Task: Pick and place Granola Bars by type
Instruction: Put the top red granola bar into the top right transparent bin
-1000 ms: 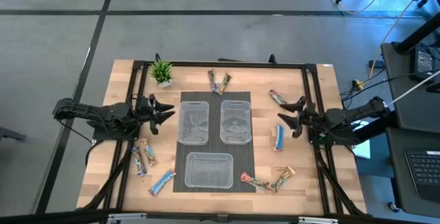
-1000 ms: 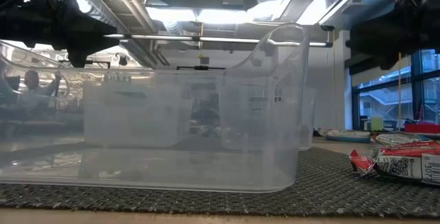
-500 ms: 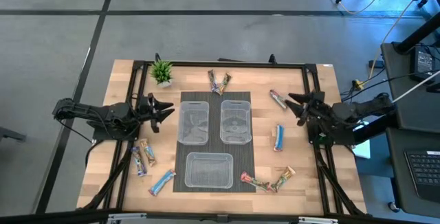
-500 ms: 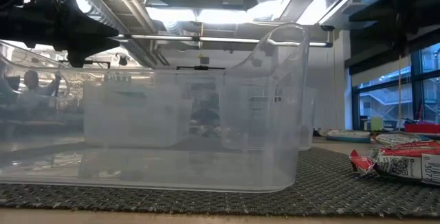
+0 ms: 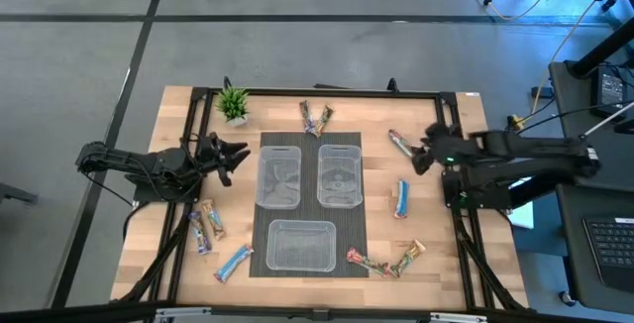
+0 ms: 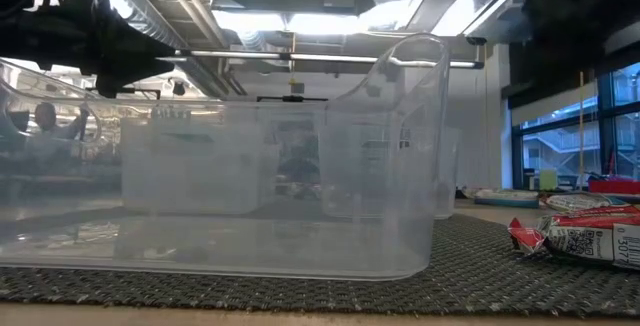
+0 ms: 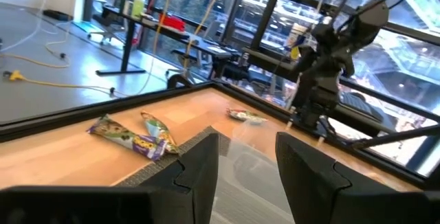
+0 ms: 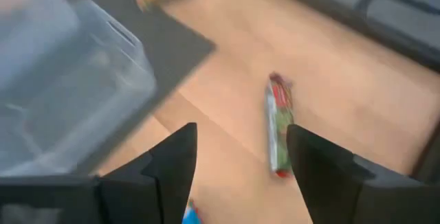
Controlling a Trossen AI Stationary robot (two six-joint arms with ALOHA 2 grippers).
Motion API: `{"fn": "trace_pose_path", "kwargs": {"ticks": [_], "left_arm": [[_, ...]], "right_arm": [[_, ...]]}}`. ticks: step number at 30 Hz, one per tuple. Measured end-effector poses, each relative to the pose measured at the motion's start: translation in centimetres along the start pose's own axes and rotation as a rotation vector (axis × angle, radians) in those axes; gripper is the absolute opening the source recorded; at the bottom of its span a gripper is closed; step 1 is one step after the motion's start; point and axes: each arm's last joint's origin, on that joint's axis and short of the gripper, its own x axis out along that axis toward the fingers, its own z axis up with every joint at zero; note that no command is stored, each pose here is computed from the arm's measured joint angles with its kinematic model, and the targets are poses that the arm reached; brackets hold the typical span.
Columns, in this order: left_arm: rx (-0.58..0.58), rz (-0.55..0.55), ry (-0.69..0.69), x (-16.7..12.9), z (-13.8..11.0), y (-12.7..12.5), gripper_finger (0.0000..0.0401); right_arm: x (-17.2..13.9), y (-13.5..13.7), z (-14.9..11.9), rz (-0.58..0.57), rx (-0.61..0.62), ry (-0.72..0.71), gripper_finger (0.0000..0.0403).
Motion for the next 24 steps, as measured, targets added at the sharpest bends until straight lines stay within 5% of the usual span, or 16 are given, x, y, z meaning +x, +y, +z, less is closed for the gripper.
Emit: {"fn": "trace_pose_path", "kwargs": {"ticks": [8,24], "left_arm": [[0.0,0.011,-0.004,0.0,0.0,0.0,0.0139],[0.005,0.014,0.004,0.0,-0.1,0.1,0.0139]], "right_arm": [[5.4,-0.8,1.9,-0.145,-0.042,0.24,0.0226],[14.7,-4.1,3.7,-0.133,-0.121,0.458,0.0226]]}}
